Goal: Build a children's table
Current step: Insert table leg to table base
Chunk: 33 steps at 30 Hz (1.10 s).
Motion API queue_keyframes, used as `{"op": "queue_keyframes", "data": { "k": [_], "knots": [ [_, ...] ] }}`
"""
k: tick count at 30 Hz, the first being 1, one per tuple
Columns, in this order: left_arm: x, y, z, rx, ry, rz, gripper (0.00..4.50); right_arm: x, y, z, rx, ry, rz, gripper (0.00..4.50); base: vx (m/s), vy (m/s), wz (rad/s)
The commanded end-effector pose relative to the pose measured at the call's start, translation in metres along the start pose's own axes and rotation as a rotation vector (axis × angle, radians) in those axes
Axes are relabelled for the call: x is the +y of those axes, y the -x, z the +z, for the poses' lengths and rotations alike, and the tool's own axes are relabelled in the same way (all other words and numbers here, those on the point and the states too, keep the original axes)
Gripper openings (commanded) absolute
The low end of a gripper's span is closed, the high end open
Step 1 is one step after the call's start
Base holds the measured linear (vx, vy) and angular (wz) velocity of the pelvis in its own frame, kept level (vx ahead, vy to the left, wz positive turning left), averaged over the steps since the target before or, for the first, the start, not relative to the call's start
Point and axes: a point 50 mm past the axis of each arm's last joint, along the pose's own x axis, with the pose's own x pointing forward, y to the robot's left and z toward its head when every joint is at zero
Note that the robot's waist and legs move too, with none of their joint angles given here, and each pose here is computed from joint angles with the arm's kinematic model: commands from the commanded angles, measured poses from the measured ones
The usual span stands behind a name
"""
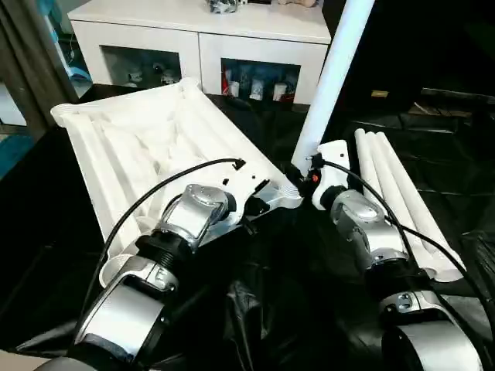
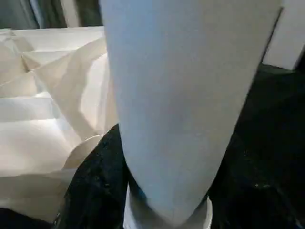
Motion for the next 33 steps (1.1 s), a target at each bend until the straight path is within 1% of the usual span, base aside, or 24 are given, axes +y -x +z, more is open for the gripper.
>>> {"op": "queue_keyframes", "data": {
  "k": [1,2,3,4,5,8,9,12,14,18,24,26,27,33],
  "knots": [
    [0.0,0.013,0.029,-0.129,-0.125,-0.053,0.0,0.009,0.007,-0.032,0.14,-0.115,0.148,2.6,0.0,0.0,0.0],
    [0.0,0.014,0.027,-0.129,-0.133,-0.066,0.0,0.008,0.008,-0.029,0.133,-0.113,0.159,2.63,0.0,0.0,0.0],
    [0.0,0.014,0.027,-0.128,-0.133,-0.066,0.0,0.008,0.008,-0.029,0.133,-0.111,0.157,2.77,0.0,0.0,0.0],
    [0.0,0.014,0.027,-0.127,-0.133,-0.067,0.0,0.008,0.007,-0.029,0.133,-0.111,0.156,2.77,0.0,0.0,0.0],
    [0.0,0.014,0.027,-0.127,-0.132,-0.067,0.0,0.008,0.007,-0.029,0.132,-0.113,0.154,3.02,0.0,0.0,0.0],
    [-0.001,0.014,0.028,-0.129,-0.132,-0.073,0.0,0.01,0.006,-0.028,0.131,-0.115,0.162,3.13,0.0,0.0,0.0],
    [-0.001,0.014,0.029,-0.131,-0.133,-0.075,0.0,0.01,0.006,-0.028,0.132,-0.116,0.168,3.35,0.0,0.0,0.0],
    [-0.002,0.016,0.028,-0.135,-0.144,-0.09,0.0,0.01,0.008,-0.027,0.137,-0.115,0.2,3.56,0.0,0.0,0.0],
    [-0.002,0.017,0.027,-0.134,-0.15,-0.099,0.0,0.01,0.01,-0.026,0.141,-0.107,0.214,3.79,0.0,0.0,0.0],
    [-0.002,0.019,0.024,-0.13,-0.168,-0.12,0.0,0.006,0.018,-0.024,0.149,-0.08,0.251,4.12,0.0,0.0,0.0],
    [-0.002,0.02,0.023,-0.126,-0.176,-0.134,0.0,0.001,0.023,-0.022,0.159,-0.054,0.261,4.12,0.0,0.0,0.0],
    [-0.003,0.022,0.021,-0.123,-0.189,-0.159,0.0,-0.002,0.028,-0.021,0.176,-0.02,0.282,4.12,0.0,0.0,0.0],
    [-0.004,0.025,0.019,-0.122,-0.205,-0.196,0.0,-0.004,0.032,-0.019,0.186,-0.003,0.307,4.12,0.0,0.0,0.0],
    [-0.008,0.029,0.015,-0.122,-0.229,-0.259,0.0,-0.007,0.042,-0.017,0.212,0.018,0.375,4.12,0.0,0.0,0.0]
  ]
}}
